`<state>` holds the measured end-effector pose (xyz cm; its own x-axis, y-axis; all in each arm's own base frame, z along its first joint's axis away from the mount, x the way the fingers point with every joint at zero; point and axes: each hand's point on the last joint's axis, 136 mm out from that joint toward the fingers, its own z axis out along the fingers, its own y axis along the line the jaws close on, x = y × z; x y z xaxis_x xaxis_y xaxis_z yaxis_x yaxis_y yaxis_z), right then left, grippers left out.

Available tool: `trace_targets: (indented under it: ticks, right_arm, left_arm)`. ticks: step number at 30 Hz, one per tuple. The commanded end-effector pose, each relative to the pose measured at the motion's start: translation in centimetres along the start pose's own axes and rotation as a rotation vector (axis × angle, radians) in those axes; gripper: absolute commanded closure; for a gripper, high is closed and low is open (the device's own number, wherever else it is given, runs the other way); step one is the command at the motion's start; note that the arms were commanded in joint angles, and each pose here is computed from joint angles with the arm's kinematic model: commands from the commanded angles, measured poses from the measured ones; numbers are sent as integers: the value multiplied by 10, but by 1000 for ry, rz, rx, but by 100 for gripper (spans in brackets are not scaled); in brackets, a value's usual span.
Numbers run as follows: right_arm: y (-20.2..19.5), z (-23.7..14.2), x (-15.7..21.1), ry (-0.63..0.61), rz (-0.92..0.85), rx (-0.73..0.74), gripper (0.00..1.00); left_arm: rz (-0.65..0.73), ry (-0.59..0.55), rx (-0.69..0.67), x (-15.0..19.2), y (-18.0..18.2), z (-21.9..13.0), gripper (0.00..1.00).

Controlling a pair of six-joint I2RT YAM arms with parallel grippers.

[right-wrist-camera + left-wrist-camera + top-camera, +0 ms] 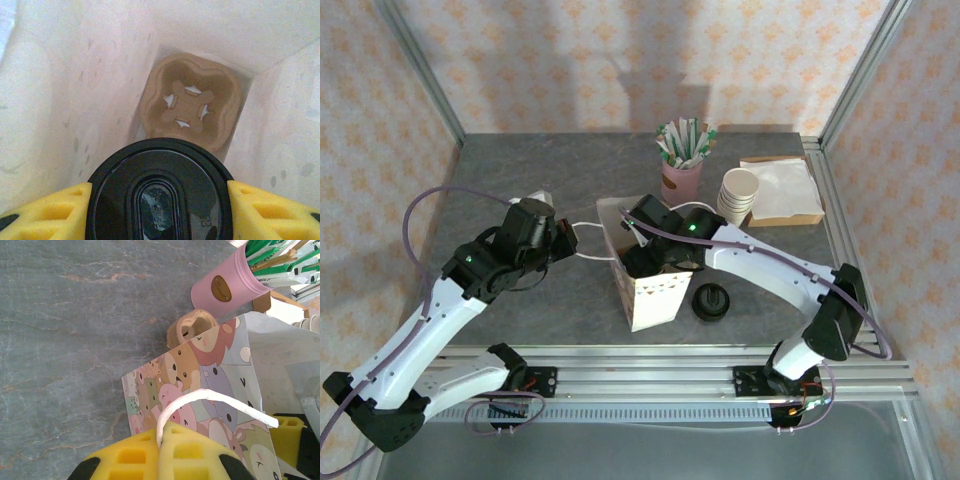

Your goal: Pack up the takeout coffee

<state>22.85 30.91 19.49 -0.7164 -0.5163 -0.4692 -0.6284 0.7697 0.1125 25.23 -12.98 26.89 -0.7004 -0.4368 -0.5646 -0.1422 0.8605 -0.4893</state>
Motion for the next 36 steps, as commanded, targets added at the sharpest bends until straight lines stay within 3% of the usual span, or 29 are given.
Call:
trace_targets:
  ticks: [1, 8, 11, 13, 18, 23, 30, 36]
  right_arm:
    - [0, -22, -8, -58, 27, -14, 44]
    - [0, -47, -19, -123, 80, -20, 44]
    - [-1, -60, -25, -164, 108, -19, 44]
    - [-2, -70, -29, -195, 125, -22, 44]
    - [-4, -96, -38, -263, 159, -29, 44]
    - [-8, -123, -47, -329, 172, -17, 44]
    - [-12, -157, -58, -418, 178, -12, 44]
    - [-16, -186, -69, -519, 206, -19, 45]
  left_arm:
    - [40, -26, -24, -8, 1, -8, 93]
    - [121, -105, 5, -26, -7, -27, 26]
    - [150, -187, 32, -40, -9, -41, 8]
    - [176, -248, 65, -49, -14, -55, 1]
    - [307, -367, 153, -64, -27, -88, 0]
    - [537, -410, 354, -55, -60, -113, 0]
    - [761, -328, 552, -26, -96, -110, 0]
    - [818, -282, 638, -15, -114, -94, 0]
